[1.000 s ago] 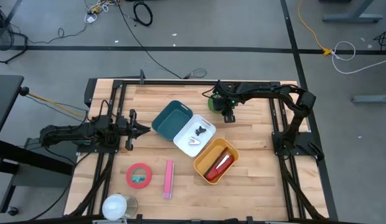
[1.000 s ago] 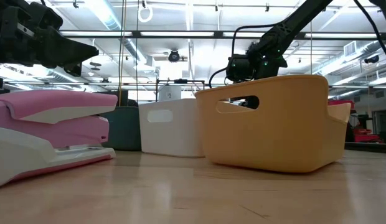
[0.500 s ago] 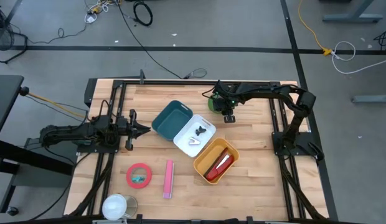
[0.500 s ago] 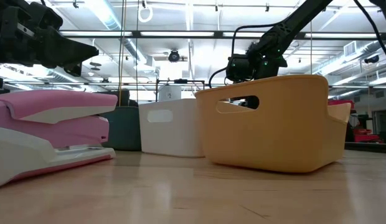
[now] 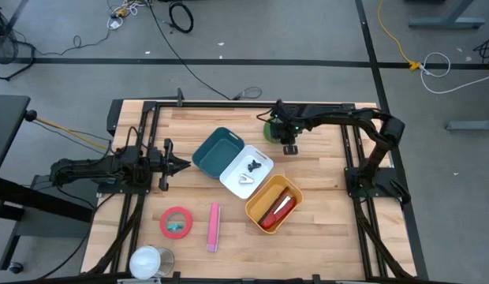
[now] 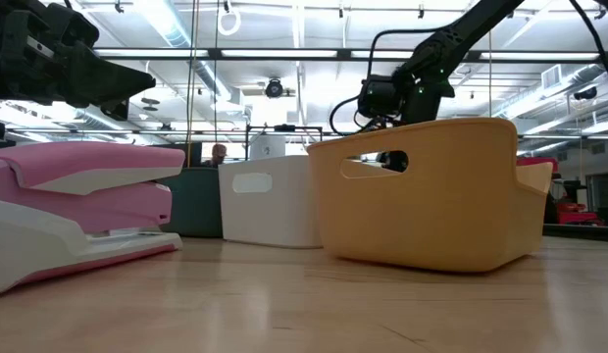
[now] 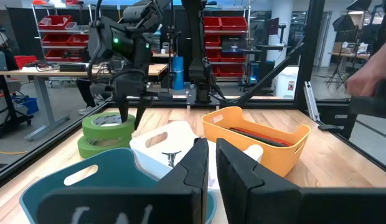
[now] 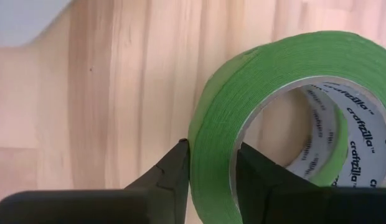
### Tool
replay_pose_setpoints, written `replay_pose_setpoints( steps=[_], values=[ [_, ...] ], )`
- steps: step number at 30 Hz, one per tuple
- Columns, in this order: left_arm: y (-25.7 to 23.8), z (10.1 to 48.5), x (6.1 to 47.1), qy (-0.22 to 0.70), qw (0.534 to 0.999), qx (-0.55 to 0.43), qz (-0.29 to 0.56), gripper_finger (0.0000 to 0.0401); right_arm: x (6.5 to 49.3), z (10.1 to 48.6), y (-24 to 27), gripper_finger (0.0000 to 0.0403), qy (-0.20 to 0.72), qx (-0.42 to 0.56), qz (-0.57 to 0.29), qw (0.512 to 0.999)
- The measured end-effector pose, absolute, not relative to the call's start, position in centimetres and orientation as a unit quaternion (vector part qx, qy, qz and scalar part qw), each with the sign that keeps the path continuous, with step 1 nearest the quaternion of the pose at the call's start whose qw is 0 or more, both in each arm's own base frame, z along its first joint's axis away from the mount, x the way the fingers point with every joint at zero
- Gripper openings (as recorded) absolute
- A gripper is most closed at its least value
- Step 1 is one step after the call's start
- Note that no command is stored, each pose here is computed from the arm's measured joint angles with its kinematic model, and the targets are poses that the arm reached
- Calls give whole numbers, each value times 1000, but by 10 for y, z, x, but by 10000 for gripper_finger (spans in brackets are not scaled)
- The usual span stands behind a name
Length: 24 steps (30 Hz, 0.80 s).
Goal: Pick and place Stapler, Stapler remover, tape
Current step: Put the green tape into the blue bin
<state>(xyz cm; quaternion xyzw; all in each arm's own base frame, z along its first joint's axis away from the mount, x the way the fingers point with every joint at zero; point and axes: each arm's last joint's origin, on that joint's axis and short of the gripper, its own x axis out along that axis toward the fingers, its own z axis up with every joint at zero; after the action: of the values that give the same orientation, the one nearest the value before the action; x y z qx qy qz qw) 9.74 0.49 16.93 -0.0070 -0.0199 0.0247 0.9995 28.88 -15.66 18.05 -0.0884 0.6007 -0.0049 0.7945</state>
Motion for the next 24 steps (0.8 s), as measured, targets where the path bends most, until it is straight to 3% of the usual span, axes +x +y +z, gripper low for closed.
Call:
replay_pose_setpoints(
  steps=[24],
  values=[
    [5, 169, 97, -20, 999, -7, 25, 37, 342, 295, -113, 100, 503, -185, 34, 844]
  ],
)
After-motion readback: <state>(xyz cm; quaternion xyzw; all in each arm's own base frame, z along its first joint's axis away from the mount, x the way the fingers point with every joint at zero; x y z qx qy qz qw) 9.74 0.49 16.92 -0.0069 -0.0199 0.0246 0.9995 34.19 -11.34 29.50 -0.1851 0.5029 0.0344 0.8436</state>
